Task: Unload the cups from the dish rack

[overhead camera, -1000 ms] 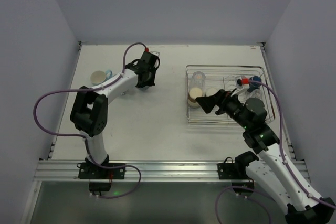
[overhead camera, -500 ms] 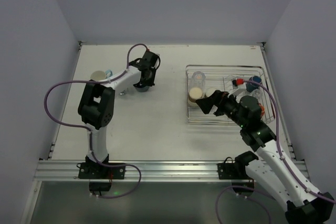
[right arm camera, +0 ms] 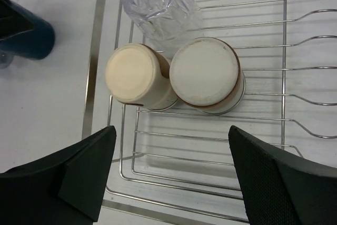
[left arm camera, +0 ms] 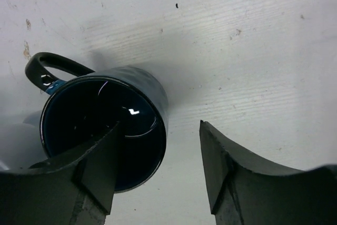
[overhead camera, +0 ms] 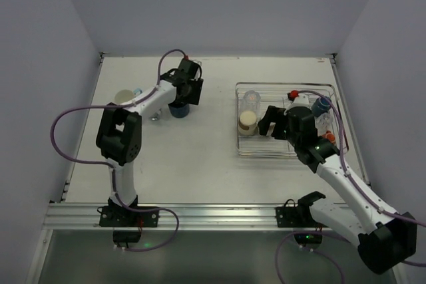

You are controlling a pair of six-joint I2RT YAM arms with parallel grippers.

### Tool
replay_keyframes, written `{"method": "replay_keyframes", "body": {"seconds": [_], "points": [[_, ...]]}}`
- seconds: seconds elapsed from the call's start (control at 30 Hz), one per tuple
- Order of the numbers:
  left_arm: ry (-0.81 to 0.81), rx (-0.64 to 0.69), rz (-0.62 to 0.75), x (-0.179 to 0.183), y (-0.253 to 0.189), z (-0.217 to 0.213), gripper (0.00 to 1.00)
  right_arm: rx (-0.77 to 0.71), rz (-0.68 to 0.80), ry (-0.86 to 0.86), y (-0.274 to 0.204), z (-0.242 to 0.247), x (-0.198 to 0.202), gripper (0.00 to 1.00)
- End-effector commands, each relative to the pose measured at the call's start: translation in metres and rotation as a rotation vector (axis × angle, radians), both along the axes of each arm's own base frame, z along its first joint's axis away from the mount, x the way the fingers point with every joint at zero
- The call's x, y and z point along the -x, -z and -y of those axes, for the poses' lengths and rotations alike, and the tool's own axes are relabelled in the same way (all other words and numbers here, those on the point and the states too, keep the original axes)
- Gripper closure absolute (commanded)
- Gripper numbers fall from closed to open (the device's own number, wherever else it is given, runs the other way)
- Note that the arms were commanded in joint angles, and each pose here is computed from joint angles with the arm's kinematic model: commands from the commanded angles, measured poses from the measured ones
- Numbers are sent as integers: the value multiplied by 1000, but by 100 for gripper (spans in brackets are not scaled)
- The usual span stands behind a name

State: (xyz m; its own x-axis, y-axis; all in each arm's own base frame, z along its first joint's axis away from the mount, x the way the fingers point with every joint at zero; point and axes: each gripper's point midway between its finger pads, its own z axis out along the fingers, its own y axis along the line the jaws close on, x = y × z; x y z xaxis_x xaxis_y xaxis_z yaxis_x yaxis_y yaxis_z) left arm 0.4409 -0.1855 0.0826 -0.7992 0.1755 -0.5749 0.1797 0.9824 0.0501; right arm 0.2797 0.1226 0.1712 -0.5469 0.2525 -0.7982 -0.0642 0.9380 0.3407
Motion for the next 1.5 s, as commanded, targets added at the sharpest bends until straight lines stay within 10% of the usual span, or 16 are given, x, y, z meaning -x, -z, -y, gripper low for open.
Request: {"method": "replay_keyframes", "body": {"seconds": [0.0,0.4,0.83,0.97,1.07,1.47], "points": [[34,106,120,-2,-68,8,36,97,6,67,-9,17,-14,12],[418,560,384,132,-217,65,28,287,-160,127,38,27,-43,18],[463,648,325,231,-149,29,25,373,-185,138,56,20,-87,20],[502,692,301,234,-147,39,28,377,-161,143,53,20,-95,30],[530,761,290,237,-156,50,37,365,-145,160,46,24,-93,62],[725,1121,224,272,-195,113,50,-46,188,22,-71,3,-13,80]]}}
